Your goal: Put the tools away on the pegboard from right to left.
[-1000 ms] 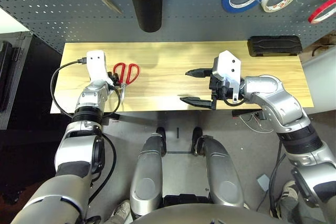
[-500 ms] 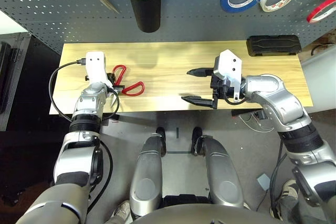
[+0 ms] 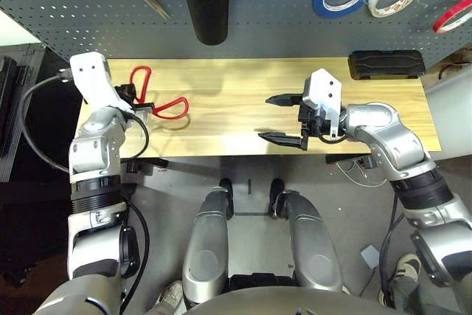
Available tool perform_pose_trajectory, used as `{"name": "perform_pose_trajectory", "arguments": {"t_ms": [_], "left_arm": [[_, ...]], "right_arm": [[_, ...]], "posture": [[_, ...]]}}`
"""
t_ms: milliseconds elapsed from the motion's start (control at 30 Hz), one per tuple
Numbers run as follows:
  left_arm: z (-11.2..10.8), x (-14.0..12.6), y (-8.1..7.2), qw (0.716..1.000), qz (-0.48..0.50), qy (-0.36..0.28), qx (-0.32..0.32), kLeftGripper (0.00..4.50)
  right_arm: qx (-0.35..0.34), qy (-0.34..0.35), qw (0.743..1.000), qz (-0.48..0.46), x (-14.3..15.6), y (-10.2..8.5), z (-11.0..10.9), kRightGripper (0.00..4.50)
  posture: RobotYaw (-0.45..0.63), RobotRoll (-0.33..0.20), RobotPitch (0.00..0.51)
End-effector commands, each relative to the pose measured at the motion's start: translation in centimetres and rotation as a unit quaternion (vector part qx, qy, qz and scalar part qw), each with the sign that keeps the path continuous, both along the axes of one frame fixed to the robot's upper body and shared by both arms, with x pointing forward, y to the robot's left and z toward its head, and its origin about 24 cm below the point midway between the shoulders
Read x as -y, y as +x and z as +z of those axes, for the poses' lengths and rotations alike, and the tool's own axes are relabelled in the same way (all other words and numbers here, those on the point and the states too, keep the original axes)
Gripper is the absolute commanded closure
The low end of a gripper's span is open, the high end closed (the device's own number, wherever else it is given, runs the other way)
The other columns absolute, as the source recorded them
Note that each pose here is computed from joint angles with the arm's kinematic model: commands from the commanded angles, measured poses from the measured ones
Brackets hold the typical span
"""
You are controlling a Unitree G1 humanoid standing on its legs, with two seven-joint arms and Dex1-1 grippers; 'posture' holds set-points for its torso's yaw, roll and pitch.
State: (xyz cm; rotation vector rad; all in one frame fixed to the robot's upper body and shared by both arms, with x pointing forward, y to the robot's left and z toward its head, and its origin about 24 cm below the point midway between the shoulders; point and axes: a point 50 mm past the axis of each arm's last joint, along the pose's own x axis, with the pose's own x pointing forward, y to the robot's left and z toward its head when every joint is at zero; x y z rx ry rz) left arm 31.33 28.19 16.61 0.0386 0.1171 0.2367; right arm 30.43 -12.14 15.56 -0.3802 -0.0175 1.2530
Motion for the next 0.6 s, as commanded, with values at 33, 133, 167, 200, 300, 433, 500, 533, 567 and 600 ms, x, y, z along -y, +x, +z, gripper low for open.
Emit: {"name": "perform_pose_trajectory", "arguments": {"t_ms": [33, 133, 167, 200, 300, 433, 500, 533, 567, 600], "left_arm": [[1.0, -0.6, -1.1, 1.000, 0.020, -0.013, 0.018, 4.47], [2.5, -1.1, -1.3, 0.997, 0.038, -0.040, 0.049, 4.47], [3.4, -1.2, -1.3, 0.996, 0.043, -0.051, 0.065, 4.47], [4.0, -1.3, -1.3, 0.994, 0.046, -0.059, 0.076, 4.47], [5.4, -1.5, -1.3, 0.991, 0.053, -0.070, 0.097, 4.47], [7.9, -1.7, -1.3, 0.986, 0.056, -0.065, 0.146, 4.47], [9.2, -1.4, -1.3, 0.982, 0.051, -0.057, 0.174, 4.47], [9.4, -1.3, -1.3, 0.981, 0.050, -0.055, 0.181, 4.47], [9.8, -1.3, -1.3, 0.979, 0.052, -0.049, 0.191, 4.47], [10.2, -1.3, -1.4, 0.976, 0.056, -0.050, 0.204, 4.47]], "right_arm": [[0.007, 0.015, 1.000, -0.008, 0.5, 0.3, 0.1, 0.00], [0.011, 0.021, 1.000, -0.011, 0.4, 0.6, 0.3, 0.00], [0.012, 0.022, 1.000, -0.010, 0.4, 0.7, 0.3, 0.00], [0.013, 0.023, 1.000, -0.010, 0.3, 0.7, 0.3, 0.00], [0.015, 0.024, 1.000, -0.006, 0.2, 0.7, 0.4, 0.00], [0.018, 0.027, 0.999, -0.008, 0.2, 0.7, 0.5, 0.00], [0.021, 0.027, 0.999, -0.011, 0.4, 0.8, 0.6, 0.00], [0.022, 0.027, 0.999, -0.012, 0.4, 0.8, 0.6, 0.00], [0.024, 0.028, 0.999, -0.014, 0.4, 0.9, 0.7, 0.00], [0.026, 0.030, 0.999, -0.016, 0.5, 0.9, 0.8, 0.00]], "posture": [[0.06, 0.000, 0.333], [0.07, 0.000, 0.325], [0.07, 0.000, 0.322], [0.07, 0.000, 0.322], [0.07, 0.000, 0.316], [0.06, 0.000, 0.311], [0.06, 0.000, 0.306], [0.06, 0.000, 0.306], [0.06, 0.000, 0.306], [0.06, 0.000, 0.303]]}}
